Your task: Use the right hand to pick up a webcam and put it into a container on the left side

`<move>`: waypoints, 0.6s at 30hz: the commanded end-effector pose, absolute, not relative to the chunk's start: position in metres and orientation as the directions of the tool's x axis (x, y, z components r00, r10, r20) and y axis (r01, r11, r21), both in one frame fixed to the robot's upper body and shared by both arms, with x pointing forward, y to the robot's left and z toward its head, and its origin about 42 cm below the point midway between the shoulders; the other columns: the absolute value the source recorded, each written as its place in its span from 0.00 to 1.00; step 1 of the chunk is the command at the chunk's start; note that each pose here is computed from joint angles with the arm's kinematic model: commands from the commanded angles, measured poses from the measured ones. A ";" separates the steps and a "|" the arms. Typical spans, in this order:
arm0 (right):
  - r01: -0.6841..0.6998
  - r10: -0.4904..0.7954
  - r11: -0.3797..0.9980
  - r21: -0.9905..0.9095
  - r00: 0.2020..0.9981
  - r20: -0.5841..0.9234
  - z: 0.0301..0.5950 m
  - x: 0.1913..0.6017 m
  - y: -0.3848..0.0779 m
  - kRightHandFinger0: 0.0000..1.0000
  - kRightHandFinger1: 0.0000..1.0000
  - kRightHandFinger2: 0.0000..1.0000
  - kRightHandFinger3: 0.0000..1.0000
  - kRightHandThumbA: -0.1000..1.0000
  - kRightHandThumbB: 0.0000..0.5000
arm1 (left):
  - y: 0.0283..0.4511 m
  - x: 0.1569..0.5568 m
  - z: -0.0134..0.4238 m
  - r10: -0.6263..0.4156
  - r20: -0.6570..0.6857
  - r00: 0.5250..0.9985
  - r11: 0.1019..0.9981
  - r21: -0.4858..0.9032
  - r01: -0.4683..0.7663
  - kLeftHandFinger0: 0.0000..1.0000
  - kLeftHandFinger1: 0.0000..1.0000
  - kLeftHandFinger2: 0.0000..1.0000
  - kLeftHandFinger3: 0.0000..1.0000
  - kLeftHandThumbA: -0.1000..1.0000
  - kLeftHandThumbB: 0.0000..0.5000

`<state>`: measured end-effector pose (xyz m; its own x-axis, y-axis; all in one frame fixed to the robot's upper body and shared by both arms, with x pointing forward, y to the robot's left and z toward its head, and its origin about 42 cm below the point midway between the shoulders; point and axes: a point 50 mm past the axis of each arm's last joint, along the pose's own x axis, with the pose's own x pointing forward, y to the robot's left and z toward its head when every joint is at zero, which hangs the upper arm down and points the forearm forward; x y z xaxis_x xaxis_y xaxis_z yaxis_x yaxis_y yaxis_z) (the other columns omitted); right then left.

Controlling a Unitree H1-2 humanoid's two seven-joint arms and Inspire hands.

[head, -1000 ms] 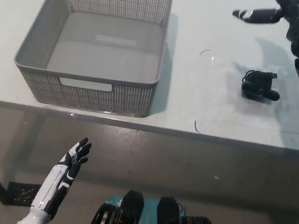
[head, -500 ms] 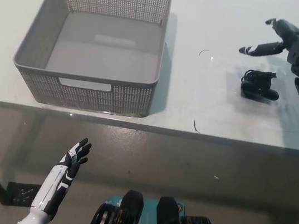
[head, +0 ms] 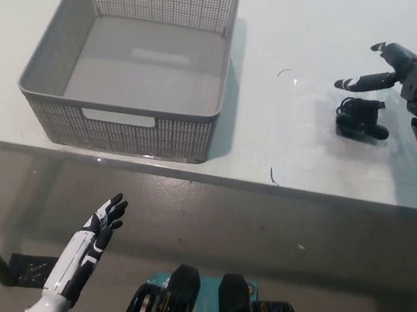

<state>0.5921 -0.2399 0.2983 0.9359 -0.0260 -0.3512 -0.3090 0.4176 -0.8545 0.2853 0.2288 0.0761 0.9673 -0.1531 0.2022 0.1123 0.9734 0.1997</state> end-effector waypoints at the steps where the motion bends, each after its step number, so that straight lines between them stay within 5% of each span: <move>1: -0.299 0.029 0.439 -0.847 0.947 -0.319 0.314 0.596 -0.230 1.00 1.00 1.00 1.00 0.89 0.98 | 0.229 0.287 0.082 -0.169 0.250 0.953 0.971 0.209 0.118 1.00 1.00 1.00 1.00 0.98 0.37; 18: -0.358 0.032 0.452 -0.817 0.922 -0.387 0.275 0.587 -0.230 1.00 1.00 1.00 1.00 0.88 1.00 | 0.230 0.288 0.083 -0.174 0.254 0.951 0.970 0.211 0.121 1.00 1.00 1.00 1.00 0.97 0.37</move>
<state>0.5823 -0.2295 0.2581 0.9051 -0.0008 -0.4253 -0.3809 0.4435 -0.8113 0.2852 0.2287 0.0751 0.9675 -0.1567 0.1984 0.1165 0.9728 0.2004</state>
